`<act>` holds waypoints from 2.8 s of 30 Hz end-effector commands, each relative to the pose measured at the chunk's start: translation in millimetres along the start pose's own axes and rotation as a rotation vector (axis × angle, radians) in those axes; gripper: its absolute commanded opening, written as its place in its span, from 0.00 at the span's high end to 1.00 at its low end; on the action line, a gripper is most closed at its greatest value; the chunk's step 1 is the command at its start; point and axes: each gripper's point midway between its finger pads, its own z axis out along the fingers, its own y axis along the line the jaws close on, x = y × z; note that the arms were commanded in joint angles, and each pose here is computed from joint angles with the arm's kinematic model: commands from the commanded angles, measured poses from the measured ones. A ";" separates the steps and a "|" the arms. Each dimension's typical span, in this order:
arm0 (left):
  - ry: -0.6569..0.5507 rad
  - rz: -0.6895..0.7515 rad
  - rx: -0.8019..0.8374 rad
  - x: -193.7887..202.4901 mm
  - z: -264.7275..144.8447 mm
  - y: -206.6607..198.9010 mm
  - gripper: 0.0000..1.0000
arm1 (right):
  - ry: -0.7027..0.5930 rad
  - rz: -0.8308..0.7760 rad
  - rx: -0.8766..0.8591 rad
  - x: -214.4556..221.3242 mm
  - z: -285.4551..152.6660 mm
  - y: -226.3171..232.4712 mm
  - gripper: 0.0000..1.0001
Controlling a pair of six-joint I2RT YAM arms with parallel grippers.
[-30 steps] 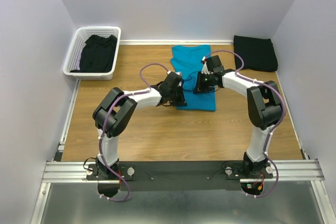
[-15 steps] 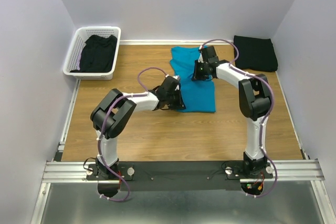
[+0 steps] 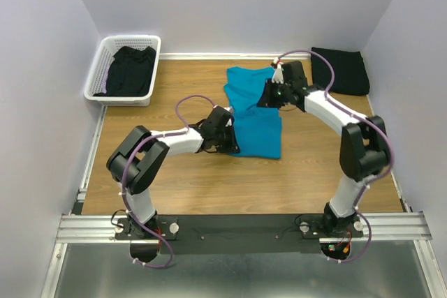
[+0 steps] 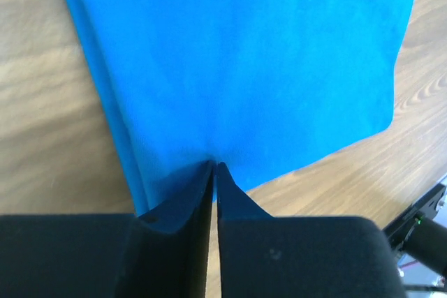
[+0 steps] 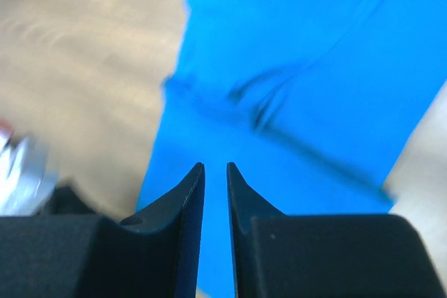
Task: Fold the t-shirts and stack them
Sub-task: Fold the tshirt
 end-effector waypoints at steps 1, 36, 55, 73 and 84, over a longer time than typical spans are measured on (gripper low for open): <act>-0.035 0.007 -0.002 -5.9 -24.2 -6.0 0.80 | 0.070 0.047 -0.144 37.3 -28.8 26.8 0.73; -0.042 -0.086 0.115 -0.2 -65.1 15.6 0.87 | 0.113 0.395 -0.361 136.9 -86.7 -6.2 0.78; -0.066 -0.038 0.052 -116.9 22.7 40.1 0.84 | 0.093 0.440 -0.320 85.5 13.4 -66.5 0.78; -0.335 0.026 -0.317 -104.5 -116.3 62.0 0.51 | 0.077 0.264 -0.024 95.2 -76.6 -28.1 0.26; -0.334 0.082 -0.333 -26.6 -157.2 52.5 0.45 | 0.277 0.189 0.388 187.9 -114.5 -35.6 0.24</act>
